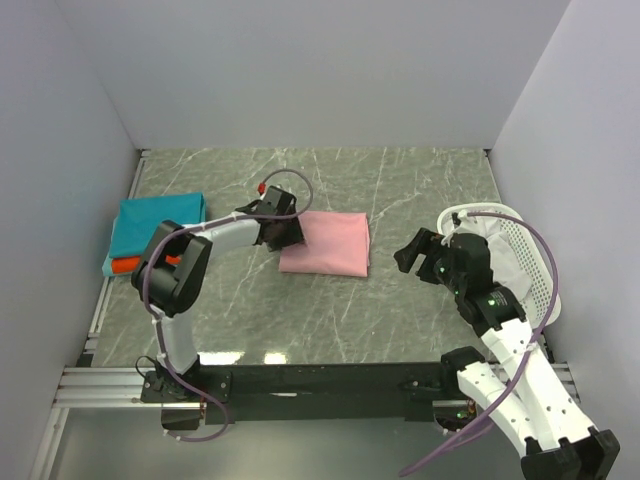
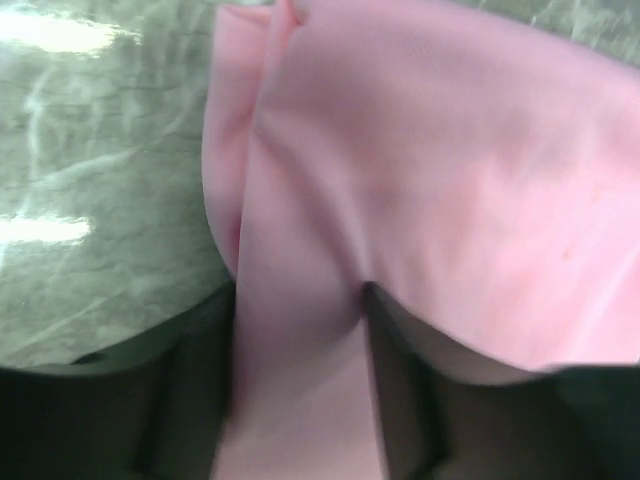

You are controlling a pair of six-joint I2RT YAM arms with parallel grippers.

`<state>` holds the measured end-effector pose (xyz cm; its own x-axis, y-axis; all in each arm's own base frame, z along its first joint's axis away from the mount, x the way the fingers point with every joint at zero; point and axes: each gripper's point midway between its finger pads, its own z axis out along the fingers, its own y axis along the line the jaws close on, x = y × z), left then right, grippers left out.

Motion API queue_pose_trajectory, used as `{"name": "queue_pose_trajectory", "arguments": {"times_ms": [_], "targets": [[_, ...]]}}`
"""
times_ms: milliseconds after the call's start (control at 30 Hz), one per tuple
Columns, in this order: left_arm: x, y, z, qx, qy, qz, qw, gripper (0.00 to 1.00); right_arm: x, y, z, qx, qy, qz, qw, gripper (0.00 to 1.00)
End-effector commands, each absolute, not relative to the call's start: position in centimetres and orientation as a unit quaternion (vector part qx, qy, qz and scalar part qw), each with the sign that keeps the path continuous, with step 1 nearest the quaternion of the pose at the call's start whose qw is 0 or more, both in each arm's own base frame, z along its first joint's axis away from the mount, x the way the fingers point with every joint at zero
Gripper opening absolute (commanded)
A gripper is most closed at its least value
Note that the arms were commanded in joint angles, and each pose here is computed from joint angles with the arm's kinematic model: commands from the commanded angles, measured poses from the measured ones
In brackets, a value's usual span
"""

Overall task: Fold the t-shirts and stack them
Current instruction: Neatly place the folded tshirt to the corner

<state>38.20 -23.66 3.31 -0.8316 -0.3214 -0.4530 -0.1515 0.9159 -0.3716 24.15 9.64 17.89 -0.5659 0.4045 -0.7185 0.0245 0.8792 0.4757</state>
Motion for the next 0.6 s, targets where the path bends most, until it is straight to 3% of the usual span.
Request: {"name": "queue_pose_trajectory", "arguments": {"times_ms": [0,200,233,400,567], "targets": [[36.9,-24.0,1.4,-0.116,0.956,-0.134,0.233,0.53,24.8,9.1,17.6,0.124,0.857,0.196,0.461,0.89],[36.8,-24.0,1.0,-0.115,0.961,-0.096,0.233,0.28,25.2,8.6,17.0,0.127,0.858,0.179,0.465,0.89],[37.1,-24.1,1.3,-0.115,0.96,-0.094,0.238,0.19,25.2,8.5,17.1,0.127,0.856,0.178,0.468,0.89],[37.6,-23.3,0.9,-0.113,0.963,-0.049,0.24,0.01,25.4,8.0,16.7,0.127,0.855,0.164,0.476,0.89],[39.0,-22.0,2.7,-0.046,0.961,-0.002,0.272,0.01,25.6,7.8,16.2,0.127,0.856,0.158,0.475,0.89]]}}
